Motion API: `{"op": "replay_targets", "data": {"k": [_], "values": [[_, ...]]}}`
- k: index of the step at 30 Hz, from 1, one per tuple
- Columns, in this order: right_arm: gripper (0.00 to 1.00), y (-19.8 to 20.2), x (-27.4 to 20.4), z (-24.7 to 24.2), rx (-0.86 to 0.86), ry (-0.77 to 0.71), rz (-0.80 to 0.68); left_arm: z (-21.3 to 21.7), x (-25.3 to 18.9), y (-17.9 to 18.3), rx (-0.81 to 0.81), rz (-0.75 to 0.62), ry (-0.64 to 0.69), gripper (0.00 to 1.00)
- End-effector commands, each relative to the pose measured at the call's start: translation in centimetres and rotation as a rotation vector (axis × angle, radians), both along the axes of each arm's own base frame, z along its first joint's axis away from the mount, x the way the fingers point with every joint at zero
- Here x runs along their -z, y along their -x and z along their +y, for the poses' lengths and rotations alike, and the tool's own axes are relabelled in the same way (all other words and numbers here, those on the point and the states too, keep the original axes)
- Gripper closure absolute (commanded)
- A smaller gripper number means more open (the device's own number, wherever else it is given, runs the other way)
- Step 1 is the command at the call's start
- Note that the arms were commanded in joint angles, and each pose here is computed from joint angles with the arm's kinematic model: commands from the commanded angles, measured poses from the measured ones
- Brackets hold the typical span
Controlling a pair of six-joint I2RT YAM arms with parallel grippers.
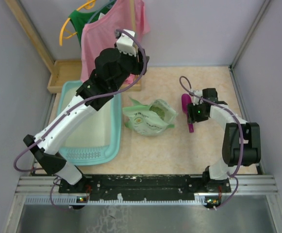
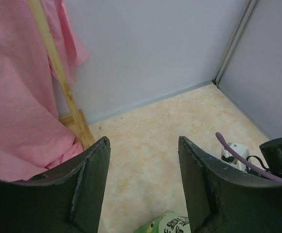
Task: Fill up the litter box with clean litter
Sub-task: Pick up the spatula from the center of the board.
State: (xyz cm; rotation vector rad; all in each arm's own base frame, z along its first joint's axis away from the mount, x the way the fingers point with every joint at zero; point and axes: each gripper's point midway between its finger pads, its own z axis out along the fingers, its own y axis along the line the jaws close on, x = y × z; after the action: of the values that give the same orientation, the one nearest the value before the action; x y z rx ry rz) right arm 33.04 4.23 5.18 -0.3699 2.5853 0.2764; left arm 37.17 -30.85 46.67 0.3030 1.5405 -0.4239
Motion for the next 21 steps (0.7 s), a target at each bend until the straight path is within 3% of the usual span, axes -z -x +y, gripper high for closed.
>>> {"op": "replay_targets", "data": {"k": [1, 7, 12, 14, 16, 17, 21], "values": [[0.49, -0.1, 0.7, 0.4, -0.019, -0.029, 0.012, 0.1, -0.9, 0.5, 0.017, -0.01, 0.045, 0.36], [0.52, 0.4, 2.1, 0.4, -0.015, -0.028, 0.059, 0.0, -0.6, 0.6, 0.026, -0.002, 0.04, 0.36], [0.62, 0.4, 2.4, -0.4, -0.015, 0.018, 0.038, 0.0, -0.1, 0.6, 0.025, 0.005, 0.04, 0.36], [0.72, 0.2, 2.1, -0.7, -0.028, 0.039, 0.009, 0.0, 0.1, 0.6, 0.025, 0.007, 0.038, 0.36], [0.94, 0.0, 1.7, -1.2, -0.036, 0.068, -0.015, -0.1, 0.4, 0.5, 0.025, 0.01, 0.035, 0.36], [1.0, -0.1, 1.4, -1.4, -0.045, 0.081, -0.027, -0.1, 0.4, 0.5, 0.026, 0.009, 0.033, 0.36], [1.0, -1.0, -1.7, -2.1, -0.086, 0.143, -0.165, -0.7, 0.8, 0.3, 0.042, 0.018, 0.024, 0.35]]}}
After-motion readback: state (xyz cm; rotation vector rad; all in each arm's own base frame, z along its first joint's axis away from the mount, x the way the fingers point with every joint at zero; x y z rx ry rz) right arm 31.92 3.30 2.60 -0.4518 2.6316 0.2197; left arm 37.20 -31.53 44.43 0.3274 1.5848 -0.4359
